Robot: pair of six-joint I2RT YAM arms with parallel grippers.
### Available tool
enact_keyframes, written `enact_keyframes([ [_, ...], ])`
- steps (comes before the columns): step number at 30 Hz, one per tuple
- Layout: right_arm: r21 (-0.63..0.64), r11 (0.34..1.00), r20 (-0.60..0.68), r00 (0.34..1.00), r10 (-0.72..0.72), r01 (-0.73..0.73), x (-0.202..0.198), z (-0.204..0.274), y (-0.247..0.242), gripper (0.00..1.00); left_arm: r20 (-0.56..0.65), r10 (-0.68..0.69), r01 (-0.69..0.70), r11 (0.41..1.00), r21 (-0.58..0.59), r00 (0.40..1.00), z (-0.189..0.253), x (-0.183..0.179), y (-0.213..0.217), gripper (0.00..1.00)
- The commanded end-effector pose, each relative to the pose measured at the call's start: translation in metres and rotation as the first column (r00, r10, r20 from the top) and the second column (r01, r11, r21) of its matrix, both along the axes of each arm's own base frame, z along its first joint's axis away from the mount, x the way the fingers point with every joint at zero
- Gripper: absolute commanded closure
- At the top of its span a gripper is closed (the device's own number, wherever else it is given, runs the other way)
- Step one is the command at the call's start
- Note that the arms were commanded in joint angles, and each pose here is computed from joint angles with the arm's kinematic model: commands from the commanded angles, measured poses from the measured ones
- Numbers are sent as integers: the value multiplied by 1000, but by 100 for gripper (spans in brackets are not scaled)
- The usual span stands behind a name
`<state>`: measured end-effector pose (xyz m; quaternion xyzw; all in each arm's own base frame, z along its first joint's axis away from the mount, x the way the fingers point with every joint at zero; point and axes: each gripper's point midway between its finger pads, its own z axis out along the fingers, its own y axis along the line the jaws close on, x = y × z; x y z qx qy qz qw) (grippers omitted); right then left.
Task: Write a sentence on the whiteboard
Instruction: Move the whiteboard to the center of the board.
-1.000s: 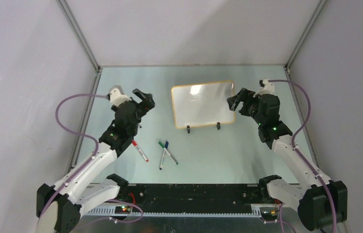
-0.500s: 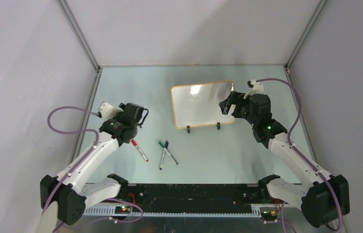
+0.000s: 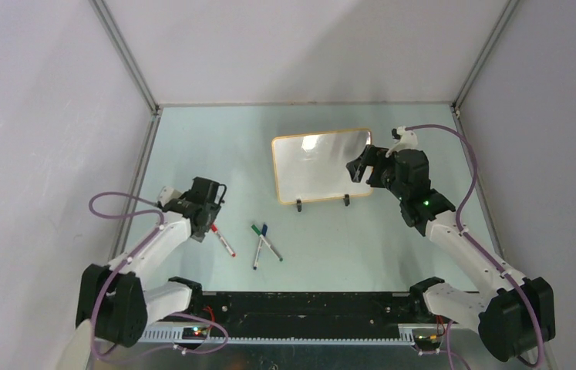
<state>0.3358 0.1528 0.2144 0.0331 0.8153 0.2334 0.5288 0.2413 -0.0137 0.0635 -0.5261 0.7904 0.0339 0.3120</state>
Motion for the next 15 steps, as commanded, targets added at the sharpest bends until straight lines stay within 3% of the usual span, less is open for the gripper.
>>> enact_keyframes([
  [1,27,1000,80,997,-12,10,9,31,3,9,-30,-19,16,996,-86,999,-10,14,-14,32],
  [4,25,1000,82,997,-14,12,9,31,3,10,-98,-39,30,995,-94,994,-25,16,-17,40],
  [7,24,1000,85,996,-16,14,9,32,2,10,-145,-40,29,996,-80,989,-34,19,-17,40],
  [15,19,1000,95,995,-18,17,7,35,0,10,-184,-22,3,995,-98,983,-51,19,-21,58],
])
